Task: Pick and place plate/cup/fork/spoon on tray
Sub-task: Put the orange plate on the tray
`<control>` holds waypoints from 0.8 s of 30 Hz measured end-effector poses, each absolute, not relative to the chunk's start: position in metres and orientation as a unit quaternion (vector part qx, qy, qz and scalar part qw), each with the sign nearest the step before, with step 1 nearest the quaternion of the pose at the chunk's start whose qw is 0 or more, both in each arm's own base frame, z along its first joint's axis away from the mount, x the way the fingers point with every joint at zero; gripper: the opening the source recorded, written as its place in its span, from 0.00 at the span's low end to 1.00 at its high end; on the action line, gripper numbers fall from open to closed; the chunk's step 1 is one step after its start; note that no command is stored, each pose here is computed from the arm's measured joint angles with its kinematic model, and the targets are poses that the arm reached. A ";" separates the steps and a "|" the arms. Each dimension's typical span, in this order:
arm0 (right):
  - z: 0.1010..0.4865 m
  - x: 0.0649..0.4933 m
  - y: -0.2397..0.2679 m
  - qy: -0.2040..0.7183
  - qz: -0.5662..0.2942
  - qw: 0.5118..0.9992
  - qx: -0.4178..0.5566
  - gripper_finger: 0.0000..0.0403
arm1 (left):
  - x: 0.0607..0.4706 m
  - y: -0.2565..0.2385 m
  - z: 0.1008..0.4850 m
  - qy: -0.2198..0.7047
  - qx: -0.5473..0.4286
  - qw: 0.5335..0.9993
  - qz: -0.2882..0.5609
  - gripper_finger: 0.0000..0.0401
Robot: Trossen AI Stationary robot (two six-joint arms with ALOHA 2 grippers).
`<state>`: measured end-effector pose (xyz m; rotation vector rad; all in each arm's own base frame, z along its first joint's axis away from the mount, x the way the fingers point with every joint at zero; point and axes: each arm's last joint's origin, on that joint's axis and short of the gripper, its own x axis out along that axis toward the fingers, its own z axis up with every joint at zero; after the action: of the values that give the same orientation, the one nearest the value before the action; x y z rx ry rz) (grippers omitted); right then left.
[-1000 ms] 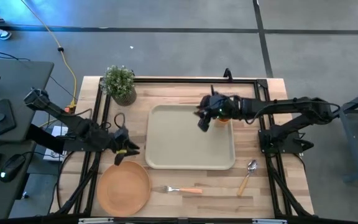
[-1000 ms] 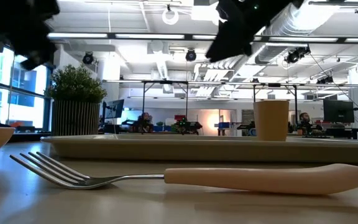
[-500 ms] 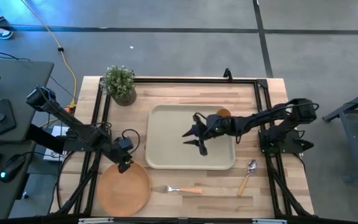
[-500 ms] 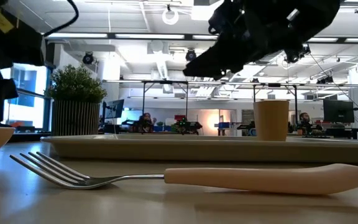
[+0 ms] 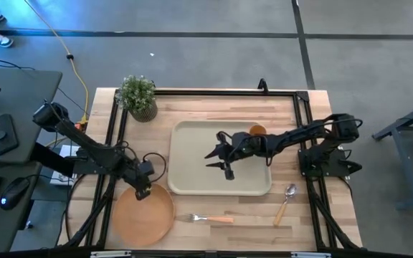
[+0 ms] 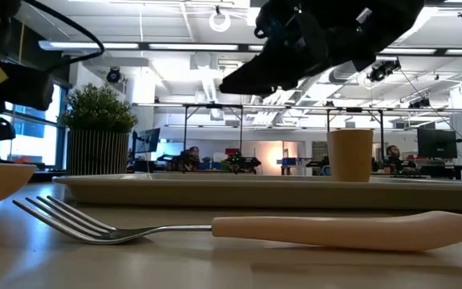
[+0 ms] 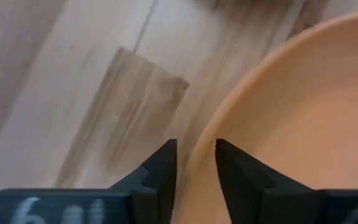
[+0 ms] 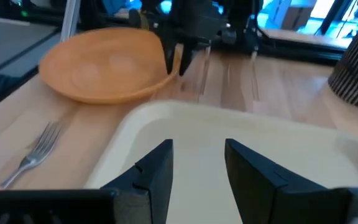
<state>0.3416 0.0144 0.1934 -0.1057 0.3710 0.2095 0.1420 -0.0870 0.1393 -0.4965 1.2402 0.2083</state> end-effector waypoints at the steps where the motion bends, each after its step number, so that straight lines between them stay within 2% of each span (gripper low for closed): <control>1: 0.195 0.342 0.014 0.184 0.103 0.976 -0.052 0.34 | 0.142 -0.086 0.139 0.579 -0.228 0.777 0.091 0.19; 6: 0.201 0.339 0.015 0.199 0.078 0.976 -0.030 0.34 | 0.148 -0.082 0.140 0.584 -0.248 0.769 0.072 0.02; 11: 0.201 0.330 0.017 0.240 0.031 0.970 0.004 0.34 | 0.159 -0.077 0.158 0.560 -0.233 0.793 0.053 0.01; 19: 0.206 0.327 0.031 0.233 0.005 0.972 0.003 0.34 | 0.170 -0.072 0.203 0.507 -0.203 0.837 0.001 0.01; 24: 0.215 0.323 0.038 0.212 -0.045 0.976 0.000 0.34 | 0.179 -0.058 0.219 0.461 -0.181 0.869 0.020 0.00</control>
<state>0.3234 0.0382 0.2152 -0.0008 0.4284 -0.0908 0.1785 -0.0579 0.2194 -0.3796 0.9643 0.0414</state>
